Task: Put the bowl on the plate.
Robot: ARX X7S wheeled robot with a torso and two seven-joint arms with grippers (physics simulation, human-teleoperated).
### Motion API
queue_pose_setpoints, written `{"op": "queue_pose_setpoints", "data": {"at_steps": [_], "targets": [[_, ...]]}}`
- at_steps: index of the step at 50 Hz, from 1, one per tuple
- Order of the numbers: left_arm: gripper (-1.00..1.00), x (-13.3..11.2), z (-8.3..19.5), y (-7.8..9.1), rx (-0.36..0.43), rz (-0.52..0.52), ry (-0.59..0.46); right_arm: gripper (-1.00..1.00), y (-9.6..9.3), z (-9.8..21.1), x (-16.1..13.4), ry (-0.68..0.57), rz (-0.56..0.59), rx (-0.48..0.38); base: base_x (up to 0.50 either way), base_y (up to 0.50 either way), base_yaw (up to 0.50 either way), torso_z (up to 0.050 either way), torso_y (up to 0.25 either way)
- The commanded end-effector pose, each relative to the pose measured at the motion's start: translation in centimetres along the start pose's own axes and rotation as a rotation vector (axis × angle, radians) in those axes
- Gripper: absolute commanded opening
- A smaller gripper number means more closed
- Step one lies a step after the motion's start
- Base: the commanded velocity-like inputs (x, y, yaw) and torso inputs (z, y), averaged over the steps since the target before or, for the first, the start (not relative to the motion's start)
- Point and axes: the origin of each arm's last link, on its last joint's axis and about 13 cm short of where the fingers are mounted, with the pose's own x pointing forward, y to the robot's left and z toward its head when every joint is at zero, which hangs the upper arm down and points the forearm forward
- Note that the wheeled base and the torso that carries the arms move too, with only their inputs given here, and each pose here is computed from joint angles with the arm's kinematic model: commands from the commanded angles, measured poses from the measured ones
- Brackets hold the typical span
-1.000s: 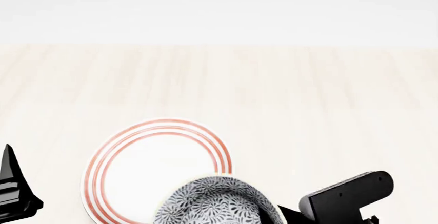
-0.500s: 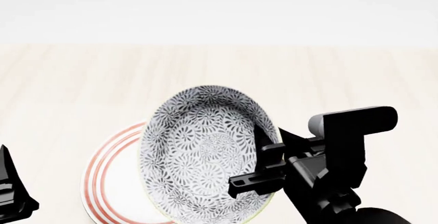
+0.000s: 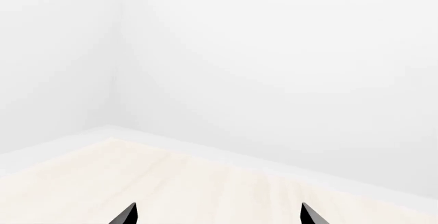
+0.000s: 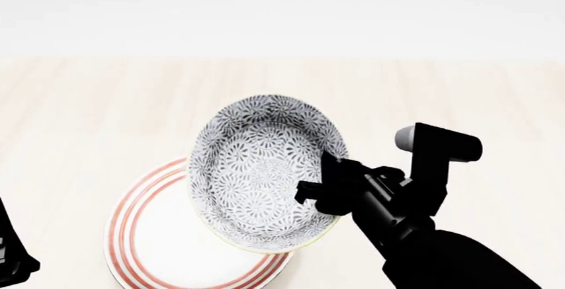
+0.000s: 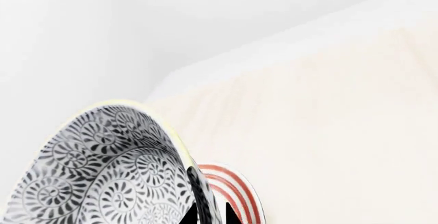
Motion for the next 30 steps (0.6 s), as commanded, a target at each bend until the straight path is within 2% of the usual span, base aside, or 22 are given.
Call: {"op": "queue_pose_setpoints", "data": {"at_steps": [1, 3, 8, 16, 24, 30], "targets": [[1.00, 0.1, 0.1, 0.1, -0.005, 0.003, -0.010, -1.00, -0.6, 1.1, 1.9, 0.001, 0.090, 0.271, 0.00, 0.00, 0.00, 0.000, 0.000], [1.00, 0.1, 0.1, 0.1, -0.012, 0.001, -0.011, -1.00, -1.0, 1.4, 2.8, 0.002, 0.094, 0.355, 0.00, 0.00, 0.00, 0.000, 0.000], [1.00, 0.2, 0.1, 0.0, -0.015, 0.003, -0.009, -1.00, -1.5, 1.0, 4.2, 0.033, 0.085, 0.408, 0.00, 0.00, 0.00, 0.000, 0.000], [1.00, -0.1, 0.0, 0.0, -0.017, -0.001, -0.005, -1.00, -1.8, -0.4, 5.9, 0.094, 0.060, 0.429, 0.00, 0.00, 0.00, 0.000, 0.000], [1.00, -0.2, 0.0, 0.0, -0.019, -0.002, -0.003, -1.00, -0.6, -1.8, 6.4, 0.175, 0.062, 0.431, 0.00, 0.00, 0.00, 0.000, 0.000], [1.00, -0.5, 0.0, 0.0, -0.023, -0.004, 0.001, -1.00, 0.2, -2.2, 6.9, 0.215, 0.062, 0.390, 0.00, 0.00, 0.00, 0.000, 0.002]]}}
